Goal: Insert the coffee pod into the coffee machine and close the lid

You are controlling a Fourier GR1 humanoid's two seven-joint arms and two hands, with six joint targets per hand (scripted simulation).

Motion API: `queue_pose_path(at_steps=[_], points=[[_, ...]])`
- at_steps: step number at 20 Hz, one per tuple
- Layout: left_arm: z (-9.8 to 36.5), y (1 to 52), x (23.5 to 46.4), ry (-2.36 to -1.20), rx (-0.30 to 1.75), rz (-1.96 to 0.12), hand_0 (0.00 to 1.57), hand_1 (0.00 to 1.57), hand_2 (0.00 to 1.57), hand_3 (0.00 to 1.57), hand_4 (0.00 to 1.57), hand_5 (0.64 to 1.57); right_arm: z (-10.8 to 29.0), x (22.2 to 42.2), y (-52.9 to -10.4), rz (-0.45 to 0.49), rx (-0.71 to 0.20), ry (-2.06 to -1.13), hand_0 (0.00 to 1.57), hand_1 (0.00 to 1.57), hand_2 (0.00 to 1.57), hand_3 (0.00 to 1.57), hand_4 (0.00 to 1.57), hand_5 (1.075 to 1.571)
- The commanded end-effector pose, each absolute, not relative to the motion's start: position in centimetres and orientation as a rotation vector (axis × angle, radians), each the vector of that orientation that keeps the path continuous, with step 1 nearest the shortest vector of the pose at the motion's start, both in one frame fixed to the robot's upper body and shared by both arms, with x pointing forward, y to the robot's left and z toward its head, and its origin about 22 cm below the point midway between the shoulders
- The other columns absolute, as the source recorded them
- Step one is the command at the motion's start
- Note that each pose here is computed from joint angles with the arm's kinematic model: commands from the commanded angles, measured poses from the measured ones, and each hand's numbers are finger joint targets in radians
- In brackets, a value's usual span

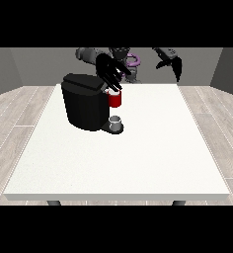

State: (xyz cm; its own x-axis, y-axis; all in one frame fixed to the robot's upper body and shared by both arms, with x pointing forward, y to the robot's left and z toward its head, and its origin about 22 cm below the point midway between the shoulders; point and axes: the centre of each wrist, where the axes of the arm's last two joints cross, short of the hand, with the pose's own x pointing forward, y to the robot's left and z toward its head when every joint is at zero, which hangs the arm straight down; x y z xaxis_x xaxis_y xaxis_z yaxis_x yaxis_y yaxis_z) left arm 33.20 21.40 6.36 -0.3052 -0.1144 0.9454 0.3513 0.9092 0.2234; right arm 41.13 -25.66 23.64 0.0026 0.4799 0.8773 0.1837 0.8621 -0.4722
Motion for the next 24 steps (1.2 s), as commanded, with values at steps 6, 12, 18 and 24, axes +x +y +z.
queue_pose_path(at_steps=[6, 12, 18, 24], points=[[9.5, 20.2, 34.7, -1.926, -0.231, -0.538, 0.0, 0.0, 0.0, 0.0, 0.22, 1.571, 29.9, 40.6, -20.7, 0.327, -0.41, -1.951, 0.0, 0.0, 0.0, 0.0, 0.0, 1.571], [11.2, 19.5, 35.0, -1.943, -0.216, -0.548, 0.0, 0.0, 0.0, 0.0, 0.27, 1.571, 30.5, 41.7, -17.9, 0.335, -0.299, -1.984, 0.0, 0.0, 0.0, 0.0, 0.0, 1.571], [10.5, 17.7, 34.0, -1.91, -0.265, -0.583, 0.0, 0.0, 0.0, 0.0, 0.32, 1.571, 29.5, 42.8, -15.8, 0.38, -0.264, -1.98, 0.0, 0.0, 0.0, 0.0, 0.0, 1.571], [7.8, 21.6, 33.8, -1.866, -0.198, -0.49, 0.0, 0.0, 0.0, 0.0, 0.27, 1.571, 24.8, 41.6, -10.1, 0.454, -0.104, -2.025, 0.0, 0.0, 0.0, 0.0, 0.0, 1.571]])
